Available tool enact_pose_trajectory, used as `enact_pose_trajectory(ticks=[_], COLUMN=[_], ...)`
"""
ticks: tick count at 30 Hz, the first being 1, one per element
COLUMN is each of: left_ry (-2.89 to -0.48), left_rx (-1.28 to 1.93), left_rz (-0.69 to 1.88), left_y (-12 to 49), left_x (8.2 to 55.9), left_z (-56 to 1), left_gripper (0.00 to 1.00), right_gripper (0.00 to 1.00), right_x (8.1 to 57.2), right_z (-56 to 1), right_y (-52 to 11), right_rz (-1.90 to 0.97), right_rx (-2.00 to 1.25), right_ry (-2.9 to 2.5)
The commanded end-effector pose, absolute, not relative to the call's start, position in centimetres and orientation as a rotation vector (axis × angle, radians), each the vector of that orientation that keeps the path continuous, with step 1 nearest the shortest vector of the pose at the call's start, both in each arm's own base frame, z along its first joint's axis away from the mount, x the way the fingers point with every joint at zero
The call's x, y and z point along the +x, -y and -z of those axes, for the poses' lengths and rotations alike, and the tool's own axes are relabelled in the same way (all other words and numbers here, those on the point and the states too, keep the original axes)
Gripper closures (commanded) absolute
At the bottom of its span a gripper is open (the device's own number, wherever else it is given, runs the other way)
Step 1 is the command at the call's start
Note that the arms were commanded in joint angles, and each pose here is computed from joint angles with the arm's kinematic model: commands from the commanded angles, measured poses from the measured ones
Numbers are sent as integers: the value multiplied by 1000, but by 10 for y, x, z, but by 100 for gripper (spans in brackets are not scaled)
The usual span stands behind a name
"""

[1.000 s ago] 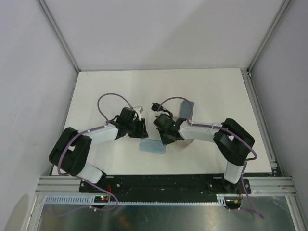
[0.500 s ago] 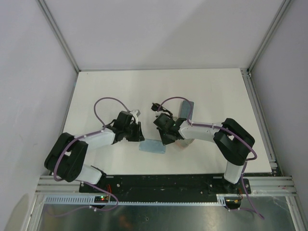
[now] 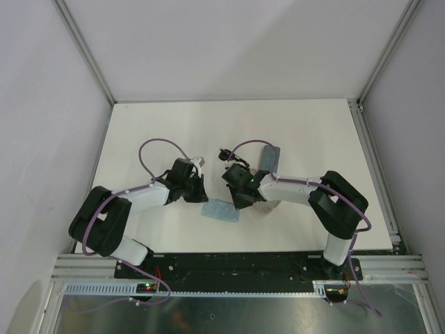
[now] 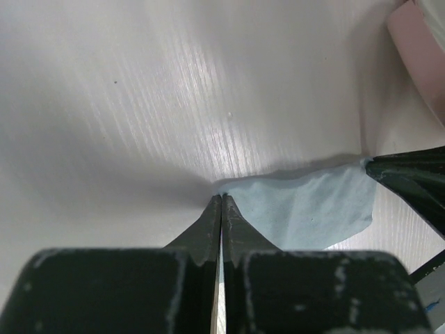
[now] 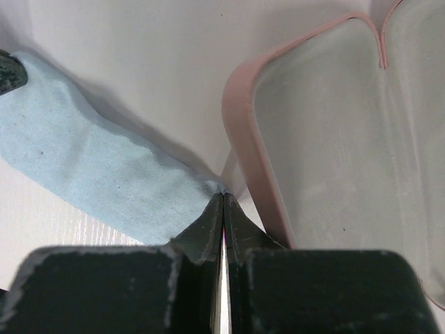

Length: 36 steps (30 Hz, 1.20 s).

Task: Organize the sunglasses
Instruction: Pick up the folded cleaning cloth from the sunglasses case, then place the folded cleaning cloth in the sunglasses case.

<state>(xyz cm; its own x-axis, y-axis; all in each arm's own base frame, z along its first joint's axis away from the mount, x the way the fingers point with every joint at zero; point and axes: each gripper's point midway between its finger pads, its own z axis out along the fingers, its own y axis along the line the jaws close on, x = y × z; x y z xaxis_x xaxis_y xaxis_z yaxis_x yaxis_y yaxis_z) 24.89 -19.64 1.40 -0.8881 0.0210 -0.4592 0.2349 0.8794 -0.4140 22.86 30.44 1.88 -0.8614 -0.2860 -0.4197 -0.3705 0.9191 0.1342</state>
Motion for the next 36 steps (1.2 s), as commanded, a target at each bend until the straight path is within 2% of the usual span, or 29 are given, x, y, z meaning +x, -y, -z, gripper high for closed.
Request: enact_pose_trajectory(ticks=[1,12,22,36], left_ry=[-2635,-2490,-2464,-2383], left_rx=[203,163,156,207], left_rz=[561,543,543,608], left_y=[188,183,183,210], left_x=[251,264,266,274], left_z=[-5,-42,-47,-75], left_gripper=[100,100,100,100], right_gripper=[99,100,100,100], right_x=[229,238,237,235], right_z=[-20,-57,-74,-100], right_y=[-305,-306,-304,-287], right_rz=[-299,-351,-370,-366], right_rx=[-484,-449,-436,-377], right_ry=[-2681,-2600,-2576,-2559])
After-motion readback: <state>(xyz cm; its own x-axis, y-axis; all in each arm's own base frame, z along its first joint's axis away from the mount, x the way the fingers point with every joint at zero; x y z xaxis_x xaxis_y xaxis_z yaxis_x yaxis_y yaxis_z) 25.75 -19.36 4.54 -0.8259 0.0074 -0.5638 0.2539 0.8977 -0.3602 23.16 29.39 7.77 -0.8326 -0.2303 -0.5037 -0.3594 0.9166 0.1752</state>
